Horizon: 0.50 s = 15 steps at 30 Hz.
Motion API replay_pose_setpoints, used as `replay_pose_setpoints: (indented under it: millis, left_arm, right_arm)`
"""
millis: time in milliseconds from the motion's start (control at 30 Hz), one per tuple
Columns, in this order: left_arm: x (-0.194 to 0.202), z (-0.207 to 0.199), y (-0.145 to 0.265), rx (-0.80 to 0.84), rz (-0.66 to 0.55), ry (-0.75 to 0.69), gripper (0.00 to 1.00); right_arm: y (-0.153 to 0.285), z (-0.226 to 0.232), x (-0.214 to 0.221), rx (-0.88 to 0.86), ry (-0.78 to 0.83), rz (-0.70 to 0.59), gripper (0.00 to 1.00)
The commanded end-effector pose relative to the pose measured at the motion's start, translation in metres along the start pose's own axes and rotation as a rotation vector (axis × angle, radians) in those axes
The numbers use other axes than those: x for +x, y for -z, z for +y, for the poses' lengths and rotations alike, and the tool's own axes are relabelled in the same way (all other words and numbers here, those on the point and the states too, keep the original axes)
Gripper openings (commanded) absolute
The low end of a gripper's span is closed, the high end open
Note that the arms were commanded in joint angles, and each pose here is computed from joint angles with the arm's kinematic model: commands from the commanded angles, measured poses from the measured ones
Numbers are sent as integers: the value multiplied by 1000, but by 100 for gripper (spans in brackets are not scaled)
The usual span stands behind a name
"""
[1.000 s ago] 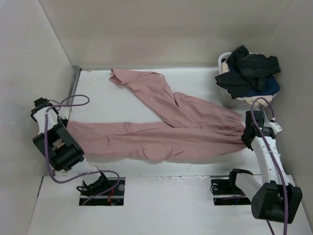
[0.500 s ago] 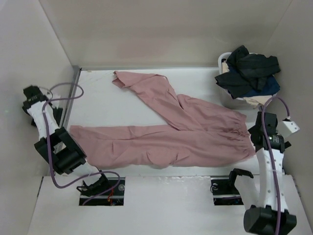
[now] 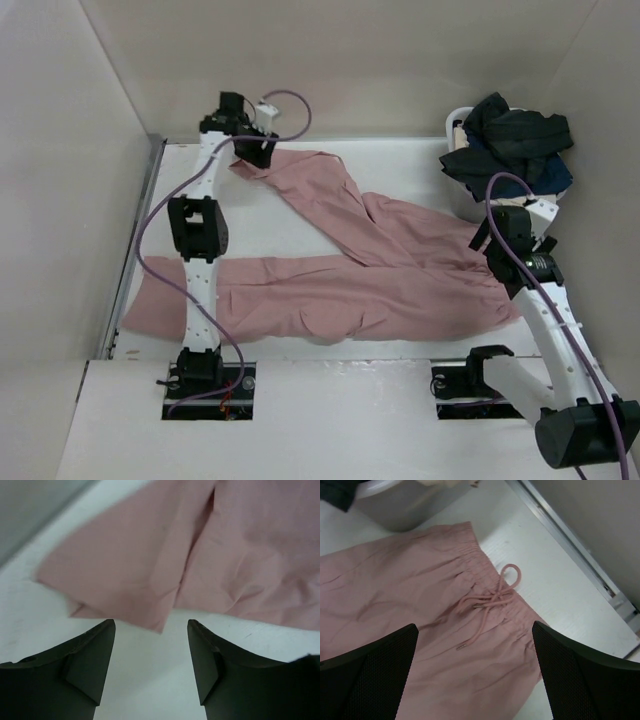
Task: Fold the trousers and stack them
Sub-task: Fold the trousers
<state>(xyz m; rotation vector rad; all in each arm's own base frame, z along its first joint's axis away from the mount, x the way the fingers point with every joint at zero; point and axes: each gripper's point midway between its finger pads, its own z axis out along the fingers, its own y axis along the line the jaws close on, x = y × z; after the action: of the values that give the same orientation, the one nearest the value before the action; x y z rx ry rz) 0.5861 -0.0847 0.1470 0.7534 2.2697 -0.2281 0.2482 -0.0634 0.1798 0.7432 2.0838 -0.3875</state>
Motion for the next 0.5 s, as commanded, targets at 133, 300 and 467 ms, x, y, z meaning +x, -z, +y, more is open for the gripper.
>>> replay_pose_setpoints:
  millis: [133,300,467]
  left_arm:
    - [1,9,-14,-136,24,-210,64]
    - [2,32,-18,-230,35,-195,55]
    - [-25,40,2,-275,-54,-215,56]
  right_arm:
    - [15,28,-26,-138,9,-79,100]
    - [21,27,-19,-157,4,-73,100]
    - [19,30,-12,-170,23,-45,100]
